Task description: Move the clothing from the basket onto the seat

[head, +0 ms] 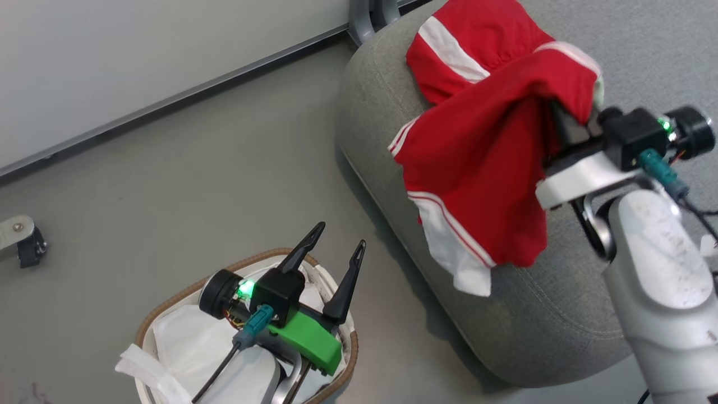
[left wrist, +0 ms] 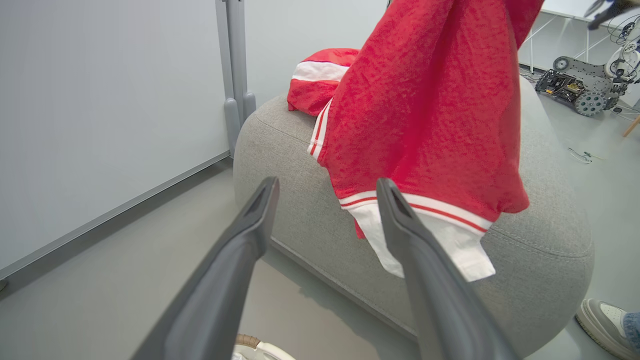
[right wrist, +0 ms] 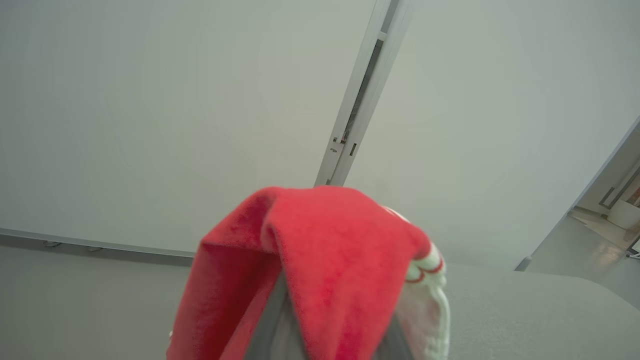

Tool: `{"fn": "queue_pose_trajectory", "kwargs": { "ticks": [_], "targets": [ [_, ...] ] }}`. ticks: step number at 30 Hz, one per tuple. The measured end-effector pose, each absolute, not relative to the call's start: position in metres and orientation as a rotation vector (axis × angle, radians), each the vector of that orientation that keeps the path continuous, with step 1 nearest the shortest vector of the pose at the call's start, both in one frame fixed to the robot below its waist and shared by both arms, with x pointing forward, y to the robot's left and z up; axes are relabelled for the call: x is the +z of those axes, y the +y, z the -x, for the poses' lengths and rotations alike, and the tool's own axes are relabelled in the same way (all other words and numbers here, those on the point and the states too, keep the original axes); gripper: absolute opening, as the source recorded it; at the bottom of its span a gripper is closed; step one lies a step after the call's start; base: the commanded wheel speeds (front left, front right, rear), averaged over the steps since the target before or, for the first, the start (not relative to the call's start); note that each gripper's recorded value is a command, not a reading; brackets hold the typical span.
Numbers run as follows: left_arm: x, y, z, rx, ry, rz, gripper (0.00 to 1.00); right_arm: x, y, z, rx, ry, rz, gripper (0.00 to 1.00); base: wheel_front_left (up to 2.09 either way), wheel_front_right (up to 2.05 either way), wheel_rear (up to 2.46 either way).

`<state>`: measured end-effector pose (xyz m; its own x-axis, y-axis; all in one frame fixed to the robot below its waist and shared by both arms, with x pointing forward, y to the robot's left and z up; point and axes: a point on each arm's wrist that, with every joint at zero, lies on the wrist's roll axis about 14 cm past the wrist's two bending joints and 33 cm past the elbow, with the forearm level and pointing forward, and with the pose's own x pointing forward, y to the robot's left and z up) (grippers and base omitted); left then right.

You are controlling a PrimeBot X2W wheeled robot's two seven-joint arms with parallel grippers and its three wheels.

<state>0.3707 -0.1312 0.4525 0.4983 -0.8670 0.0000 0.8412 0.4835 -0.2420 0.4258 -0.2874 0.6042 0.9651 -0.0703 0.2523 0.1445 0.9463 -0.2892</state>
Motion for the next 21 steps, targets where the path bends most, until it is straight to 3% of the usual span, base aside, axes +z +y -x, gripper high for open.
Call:
{"fn": "queue_pose_trajectory", "kwargs": {
  "ticks": [8, 14, 21],
  "targets": [
    [0.436, -0.122, -0.387, -1.026, 0.143, 0.227, 1.00, 0.690, -0.325, -0.489, -0.135, -0.376, 0.512, 0.00, 0.00, 0.00, 0.00],
    [0.416, -0.107, -0.408, -0.989, 0.158, 0.219, 1.00, 0.736, -0.372, -0.520, -0.242, -0.420, 0.585, 0.00, 0.00, 0.00, 0.00],
    [0.386, -0.094, -0.430, -0.953, 0.183, 0.211, 1.00, 0.665, -0.429, -0.548, -0.351, -0.243, 0.517, 0.00, 0.00, 0.00, 0.00]
  ]
}}
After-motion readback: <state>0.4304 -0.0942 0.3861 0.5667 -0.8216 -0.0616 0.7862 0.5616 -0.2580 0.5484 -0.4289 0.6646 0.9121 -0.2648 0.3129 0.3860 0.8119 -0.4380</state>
